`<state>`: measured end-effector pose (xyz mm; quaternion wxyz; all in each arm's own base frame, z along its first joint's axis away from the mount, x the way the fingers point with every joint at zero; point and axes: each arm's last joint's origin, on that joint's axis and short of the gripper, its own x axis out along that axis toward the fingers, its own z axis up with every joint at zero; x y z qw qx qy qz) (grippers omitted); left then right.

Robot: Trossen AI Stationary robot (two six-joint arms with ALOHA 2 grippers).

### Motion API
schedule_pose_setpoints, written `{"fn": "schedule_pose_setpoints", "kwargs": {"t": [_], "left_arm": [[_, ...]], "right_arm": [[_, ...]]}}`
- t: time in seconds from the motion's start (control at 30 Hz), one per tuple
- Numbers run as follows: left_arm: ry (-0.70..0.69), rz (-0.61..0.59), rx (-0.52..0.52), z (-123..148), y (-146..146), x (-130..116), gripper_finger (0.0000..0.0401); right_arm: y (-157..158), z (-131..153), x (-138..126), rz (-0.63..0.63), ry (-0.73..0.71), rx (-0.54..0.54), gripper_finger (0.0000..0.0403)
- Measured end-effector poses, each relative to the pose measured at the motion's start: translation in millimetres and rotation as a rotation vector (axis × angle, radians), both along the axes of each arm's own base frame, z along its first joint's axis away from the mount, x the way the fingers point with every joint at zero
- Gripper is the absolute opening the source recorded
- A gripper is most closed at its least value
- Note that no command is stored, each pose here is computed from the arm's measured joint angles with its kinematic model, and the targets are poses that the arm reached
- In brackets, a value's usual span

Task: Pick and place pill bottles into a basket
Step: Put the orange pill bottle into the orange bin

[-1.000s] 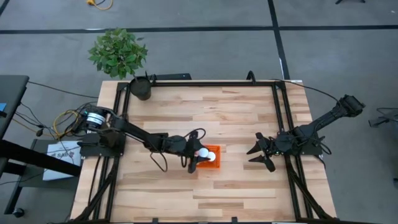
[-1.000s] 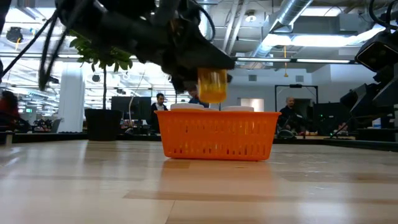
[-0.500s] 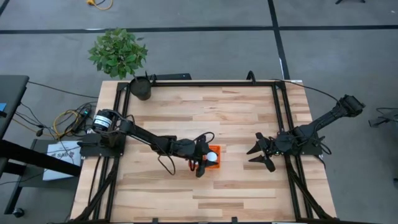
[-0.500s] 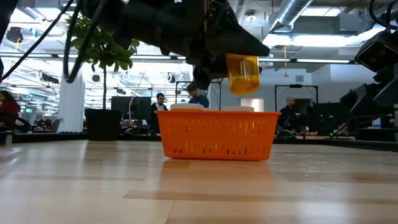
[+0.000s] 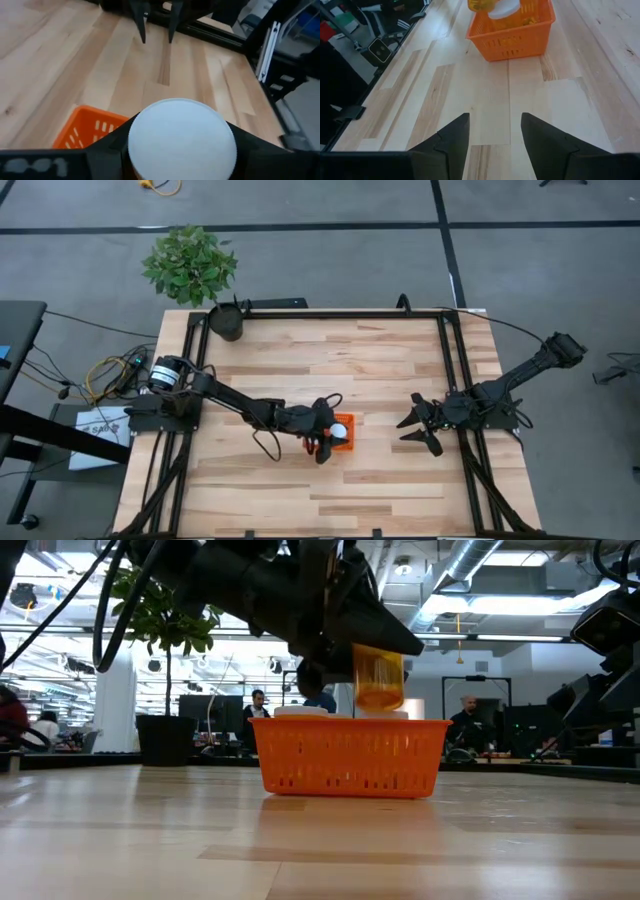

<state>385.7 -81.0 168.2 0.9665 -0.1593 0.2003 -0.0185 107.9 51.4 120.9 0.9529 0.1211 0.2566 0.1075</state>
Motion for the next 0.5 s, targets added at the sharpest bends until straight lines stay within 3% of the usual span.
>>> {"fn": "schedule_pose_setpoints", "kwargs": {"t": [0.2, 0.5], "left_arm": [[0.025, 0.042, -0.121, -0.9, -1.3, -0.7, 0.0171], [0.112, 0.045, -0.088, -9.5, -5.5, -5.7, 0.0171]], "right_arm": [[0.0, -0.1, 0.0, 0.000, 0.000, 0.000, 0.0171], [0.0, 0.0, 0.0, 0.000, 0.000, 0.000, 0.0171]]}}
